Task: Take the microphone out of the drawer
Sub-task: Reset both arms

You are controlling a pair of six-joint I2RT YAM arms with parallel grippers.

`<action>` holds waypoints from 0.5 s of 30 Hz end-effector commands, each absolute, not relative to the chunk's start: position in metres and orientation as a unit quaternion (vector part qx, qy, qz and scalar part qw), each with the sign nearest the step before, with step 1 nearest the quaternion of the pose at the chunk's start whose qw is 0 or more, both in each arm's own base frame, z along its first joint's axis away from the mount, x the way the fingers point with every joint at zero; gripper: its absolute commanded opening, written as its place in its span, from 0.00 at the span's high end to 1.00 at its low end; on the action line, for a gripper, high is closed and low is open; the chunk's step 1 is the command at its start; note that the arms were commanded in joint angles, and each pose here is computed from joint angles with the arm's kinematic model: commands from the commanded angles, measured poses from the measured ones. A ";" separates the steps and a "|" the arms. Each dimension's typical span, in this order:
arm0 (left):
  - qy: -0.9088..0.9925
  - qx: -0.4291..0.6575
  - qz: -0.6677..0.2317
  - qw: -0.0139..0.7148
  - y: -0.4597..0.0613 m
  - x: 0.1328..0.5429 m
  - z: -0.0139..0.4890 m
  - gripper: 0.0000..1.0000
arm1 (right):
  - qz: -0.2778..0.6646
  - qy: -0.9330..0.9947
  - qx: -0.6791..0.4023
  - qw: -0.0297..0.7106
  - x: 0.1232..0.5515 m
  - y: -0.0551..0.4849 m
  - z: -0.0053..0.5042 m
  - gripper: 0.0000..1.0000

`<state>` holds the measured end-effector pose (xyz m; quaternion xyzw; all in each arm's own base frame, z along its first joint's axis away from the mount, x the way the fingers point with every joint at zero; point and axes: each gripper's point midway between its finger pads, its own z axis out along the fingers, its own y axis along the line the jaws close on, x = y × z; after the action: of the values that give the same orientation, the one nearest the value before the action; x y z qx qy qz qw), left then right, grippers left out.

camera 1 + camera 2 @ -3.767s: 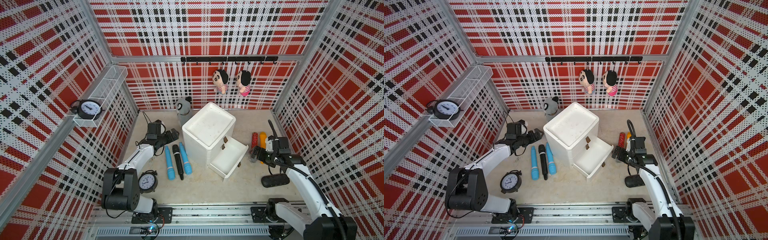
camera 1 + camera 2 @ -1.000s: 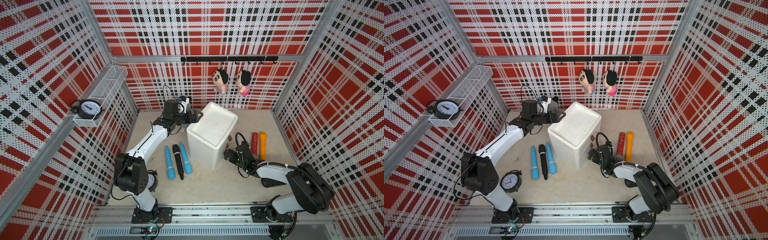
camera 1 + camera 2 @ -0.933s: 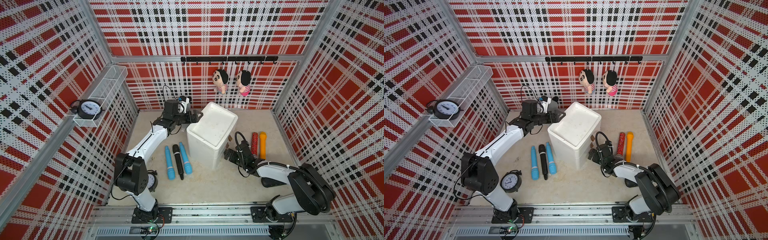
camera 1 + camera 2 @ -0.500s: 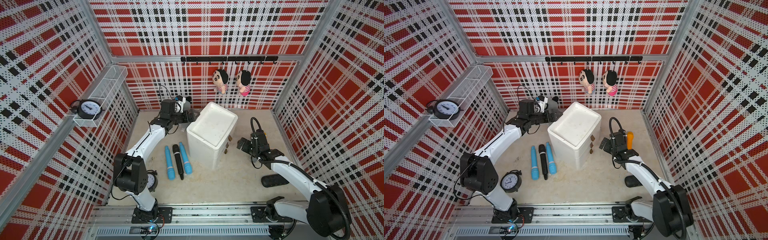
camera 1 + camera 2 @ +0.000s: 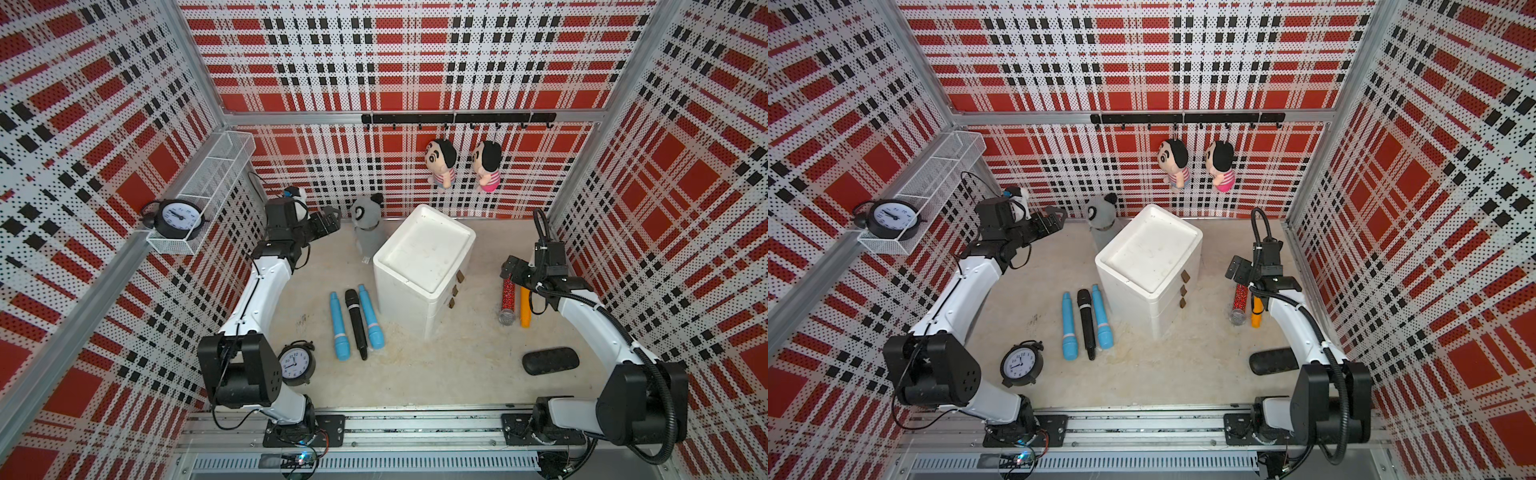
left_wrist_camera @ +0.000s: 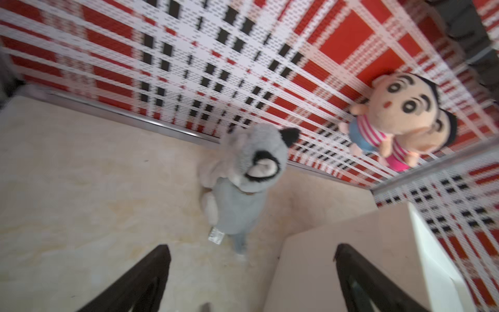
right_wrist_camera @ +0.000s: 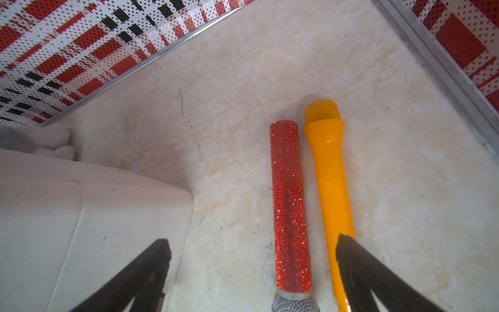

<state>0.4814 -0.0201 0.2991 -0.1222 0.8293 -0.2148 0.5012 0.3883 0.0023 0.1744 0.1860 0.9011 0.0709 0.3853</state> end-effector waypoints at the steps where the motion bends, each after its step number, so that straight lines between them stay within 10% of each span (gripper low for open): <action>1: 0.846 -0.185 -0.121 0.485 0.025 0.472 0.273 0.02 | 0.053 0.902 0.162 0.396 0.400 -0.005 0.181 0.00; 15: 0.867 -0.231 0.007 0.442 0.078 0.467 0.214 0.02 | -0.011 0.888 0.162 0.430 0.417 -0.029 0.201 0.00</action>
<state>0.4689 0.0658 0.2403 -0.2234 0.8566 -0.0238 0.4645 0.4069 -0.0200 0.1843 0.1692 0.8957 0.0097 0.4112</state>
